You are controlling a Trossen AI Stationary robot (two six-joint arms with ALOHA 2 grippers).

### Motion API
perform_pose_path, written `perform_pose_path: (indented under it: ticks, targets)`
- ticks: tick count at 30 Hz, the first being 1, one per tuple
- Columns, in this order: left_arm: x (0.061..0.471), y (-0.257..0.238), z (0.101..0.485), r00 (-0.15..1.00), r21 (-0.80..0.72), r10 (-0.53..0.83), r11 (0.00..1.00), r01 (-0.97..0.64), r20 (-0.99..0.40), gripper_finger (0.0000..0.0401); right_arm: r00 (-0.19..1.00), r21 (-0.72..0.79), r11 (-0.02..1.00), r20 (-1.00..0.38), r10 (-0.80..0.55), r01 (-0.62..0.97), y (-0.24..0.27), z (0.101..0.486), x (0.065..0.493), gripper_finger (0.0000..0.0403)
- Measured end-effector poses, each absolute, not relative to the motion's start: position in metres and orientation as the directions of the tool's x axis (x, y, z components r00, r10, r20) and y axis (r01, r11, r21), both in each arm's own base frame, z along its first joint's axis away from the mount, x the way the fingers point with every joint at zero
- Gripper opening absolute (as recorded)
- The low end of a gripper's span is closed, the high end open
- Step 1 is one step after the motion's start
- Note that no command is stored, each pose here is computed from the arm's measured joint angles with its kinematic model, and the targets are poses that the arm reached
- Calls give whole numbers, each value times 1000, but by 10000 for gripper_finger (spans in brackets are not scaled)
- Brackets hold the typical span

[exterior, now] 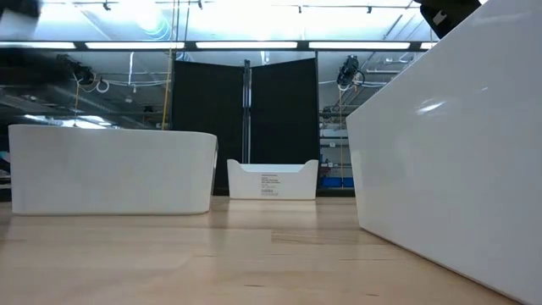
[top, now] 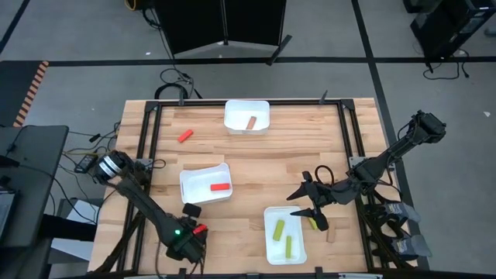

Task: Sort blocks
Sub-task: Put the left light brown block into the top white bin

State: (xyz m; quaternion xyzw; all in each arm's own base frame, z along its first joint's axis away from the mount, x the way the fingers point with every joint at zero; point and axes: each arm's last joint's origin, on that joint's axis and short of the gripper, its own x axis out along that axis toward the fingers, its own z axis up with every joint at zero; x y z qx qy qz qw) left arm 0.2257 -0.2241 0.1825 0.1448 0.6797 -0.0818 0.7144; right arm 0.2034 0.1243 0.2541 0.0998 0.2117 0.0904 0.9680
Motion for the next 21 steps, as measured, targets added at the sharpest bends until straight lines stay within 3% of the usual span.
perform_pose_path:
  ticks: [4, 7, 12, 16, 21]
  targets:
    - [228, -218, 228, 224, 98, 33, 953, 286, -974, 100, 895, 218, 966, -391, 217, -139, 124, 254, 203, 248]
    - [230, -202, 277, 436, 159, 42, 958, 237, -899, 100, 897, 189, 970, -384, 217, -154, 124, 255, 204, 248]
    - [241, -141, 350, 733, 350, 291, 934, -77, -615, 100, 939, 62, 993, -325, 118, -103, 121, 261, 204, 248]
    - [258, -74, 382, 761, 354, 458, 880, -315, -461, 100, 965, -34, 999, -259, 28, -38, 116, 270, 202, 248]
    - [289, 19, 386, 778, 221, 426, 905, -364, -461, 100, 975, -76, 997, -218, -40, 24, 105, 280, 198, 248]
